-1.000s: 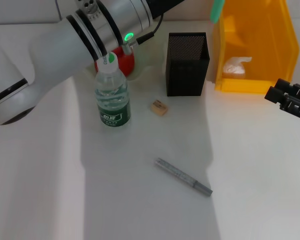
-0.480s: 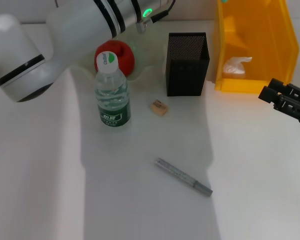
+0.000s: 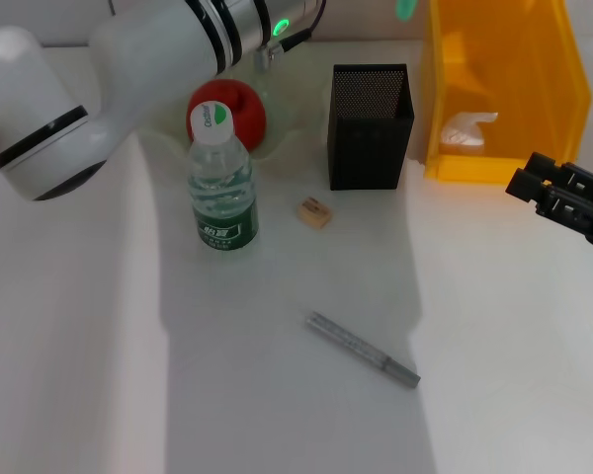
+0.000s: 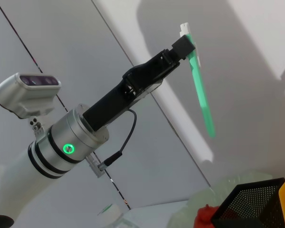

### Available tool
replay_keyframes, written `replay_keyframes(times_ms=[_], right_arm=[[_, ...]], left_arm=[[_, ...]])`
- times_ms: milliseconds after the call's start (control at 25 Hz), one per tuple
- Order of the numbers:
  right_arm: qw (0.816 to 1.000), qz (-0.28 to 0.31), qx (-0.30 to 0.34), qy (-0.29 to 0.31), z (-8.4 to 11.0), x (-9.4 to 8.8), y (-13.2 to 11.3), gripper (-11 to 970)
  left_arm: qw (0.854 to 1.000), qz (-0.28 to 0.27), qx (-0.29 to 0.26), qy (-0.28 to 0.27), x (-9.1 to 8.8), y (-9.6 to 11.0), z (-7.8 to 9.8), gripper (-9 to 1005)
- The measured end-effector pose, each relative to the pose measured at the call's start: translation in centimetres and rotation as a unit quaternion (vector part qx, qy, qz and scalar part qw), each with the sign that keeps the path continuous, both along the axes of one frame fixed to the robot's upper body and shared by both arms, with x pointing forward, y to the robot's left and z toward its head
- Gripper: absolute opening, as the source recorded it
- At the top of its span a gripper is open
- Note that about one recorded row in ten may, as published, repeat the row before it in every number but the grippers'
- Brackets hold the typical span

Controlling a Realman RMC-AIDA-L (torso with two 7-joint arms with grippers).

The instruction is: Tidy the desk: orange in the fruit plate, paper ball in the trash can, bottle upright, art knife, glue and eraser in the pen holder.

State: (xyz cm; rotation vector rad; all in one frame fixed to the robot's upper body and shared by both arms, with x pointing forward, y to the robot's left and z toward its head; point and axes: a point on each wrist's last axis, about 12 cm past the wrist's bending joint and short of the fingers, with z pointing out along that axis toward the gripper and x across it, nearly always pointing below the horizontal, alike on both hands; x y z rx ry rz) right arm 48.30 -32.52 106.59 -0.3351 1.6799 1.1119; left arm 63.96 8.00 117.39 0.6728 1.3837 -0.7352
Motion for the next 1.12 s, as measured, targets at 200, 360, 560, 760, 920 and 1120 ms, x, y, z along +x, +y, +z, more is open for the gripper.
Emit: replay_keyframes(times_ms=[200,360,560,760,920,1120], right_arm=[[1.0,0.003,0.001,-0.002,0.1,0.0,0.1,736],[1.0,0.004,0.002,-0.003,0.1,0.1,0.1,736],[1.0,0.006,0.004,-0.003,0.1,0.2,0.3,736],[1.0,0.006,0.004,-0.003,0.1,0.2,0.3,736],[1.0,0.007,0.005,-0.003,0.1,0.2,0.4,735],[1.0,0.006,0.006,-0.007,0.3,0.1,0.1,735]], left_arm=[[1.0,0.006,0.002,0.01,-0.2,0.5,-0.7,267],[1.0,0.009,-0.008,0.027,-0.3,0.9,-1.1,280],[0.999,0.011,-0.009,0.03,-0.3,1.0,-1.2,343],[0.999,0.011,-0.014,0.031,-0.5,1.2,-1.3,438],[0.999,-0.001,-0.034,0.028,-0.9,1.4,-1.1,505],[0.993,-0.071,-0.092,0.0,-3.1,2.7,-0.2,552]])
